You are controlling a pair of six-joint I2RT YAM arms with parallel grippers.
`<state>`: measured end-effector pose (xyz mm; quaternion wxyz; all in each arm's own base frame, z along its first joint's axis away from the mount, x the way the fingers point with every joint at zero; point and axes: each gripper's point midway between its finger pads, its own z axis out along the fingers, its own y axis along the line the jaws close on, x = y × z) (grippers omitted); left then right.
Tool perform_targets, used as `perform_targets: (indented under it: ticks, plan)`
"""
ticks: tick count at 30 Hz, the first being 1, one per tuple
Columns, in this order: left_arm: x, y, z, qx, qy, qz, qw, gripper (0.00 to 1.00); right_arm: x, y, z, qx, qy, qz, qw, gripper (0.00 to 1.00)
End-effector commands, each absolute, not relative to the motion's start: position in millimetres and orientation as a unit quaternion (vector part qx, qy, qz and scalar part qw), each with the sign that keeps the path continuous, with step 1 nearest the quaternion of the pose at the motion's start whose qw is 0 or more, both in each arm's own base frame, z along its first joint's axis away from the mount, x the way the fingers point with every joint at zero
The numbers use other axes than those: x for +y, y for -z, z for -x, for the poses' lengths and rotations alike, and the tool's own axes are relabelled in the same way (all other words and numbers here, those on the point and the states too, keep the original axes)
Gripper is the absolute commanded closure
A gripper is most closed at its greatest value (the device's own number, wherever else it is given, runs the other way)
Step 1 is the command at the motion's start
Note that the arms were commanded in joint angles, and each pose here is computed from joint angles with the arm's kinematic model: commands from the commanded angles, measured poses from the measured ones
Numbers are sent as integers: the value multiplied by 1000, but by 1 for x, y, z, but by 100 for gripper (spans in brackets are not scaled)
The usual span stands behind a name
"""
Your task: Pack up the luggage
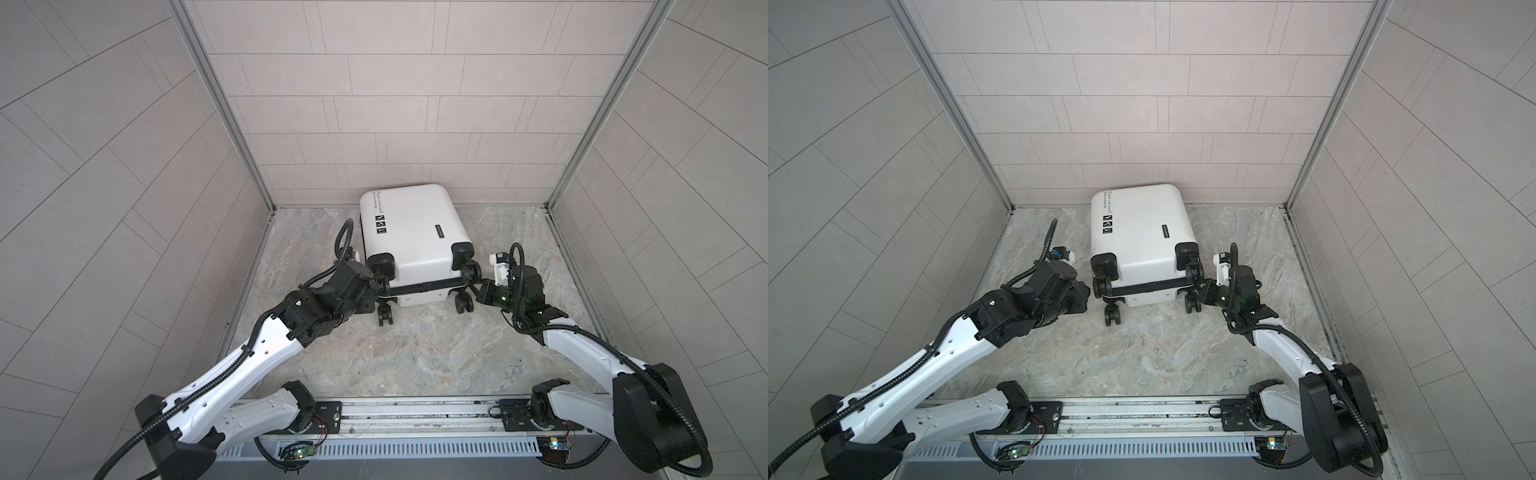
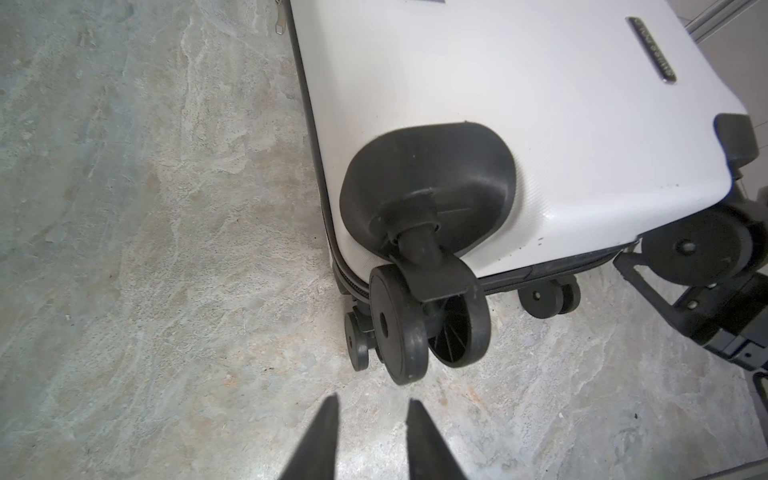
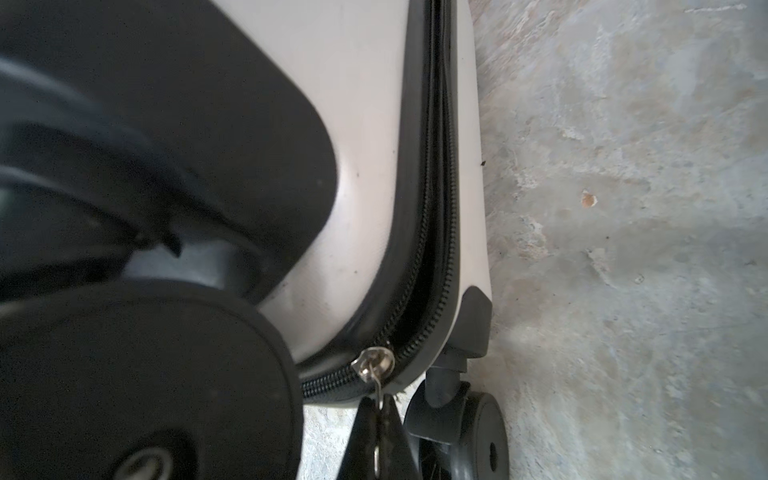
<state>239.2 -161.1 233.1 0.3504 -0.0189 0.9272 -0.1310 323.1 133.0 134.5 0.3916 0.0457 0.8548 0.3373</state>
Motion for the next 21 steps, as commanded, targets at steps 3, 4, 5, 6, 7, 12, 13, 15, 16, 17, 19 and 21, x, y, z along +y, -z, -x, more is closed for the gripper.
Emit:
perform_targets:
  ticks: [3,4,5,6,7,12,13,15,16,17,19,21]
  plan:
    - [-170,-244,-239,929,141,10,341,34,137,-135,-317,857,-340,-20,387,100]
    - [-173,-243,-238,931,143,7,337,30,137,-136,-316,856,-340,-20,389,100]
    - [-176,-241,-237,932,144,4,332,26,137,-136,-315,856,-339,-20,391,100]
    - [-180,-241,-236,932,145,1,331,17,136,-137,-315,855,-339,-21,392,100]
    - [-183,-241,-235,933,145,-2,330,13,136,-138,-315,855,-339,-21,393,100]
    - [-196,-230,-242,939,130,-16,319,3,135,-139,-315,854,-337,-21,396,100]
    - [-201,-228,-245,939,131,-17,319,3,135,-140,-315,853,-338,-20,397,100]
    - [-208,-225,-251,938,133,-19,320,2,135,-139,-315,854,-337,-21,396,100]
    - [-211,-222,-255,938,131,-20,321,1,135,-140,-315,854,-337,-21,397,100]
    - [-213,-218,-258,939,125,-21,320,1,135,-139,-316,853,-338,-21,396,100]
    - [-214,-211,-264,941,108,-26,318,1,136,-139,-316,853,-339,-21,397,100]
    - [-213,-207,-269,943,94,-25,318,1,136,-139,-317,853,-339,-21,397,100]
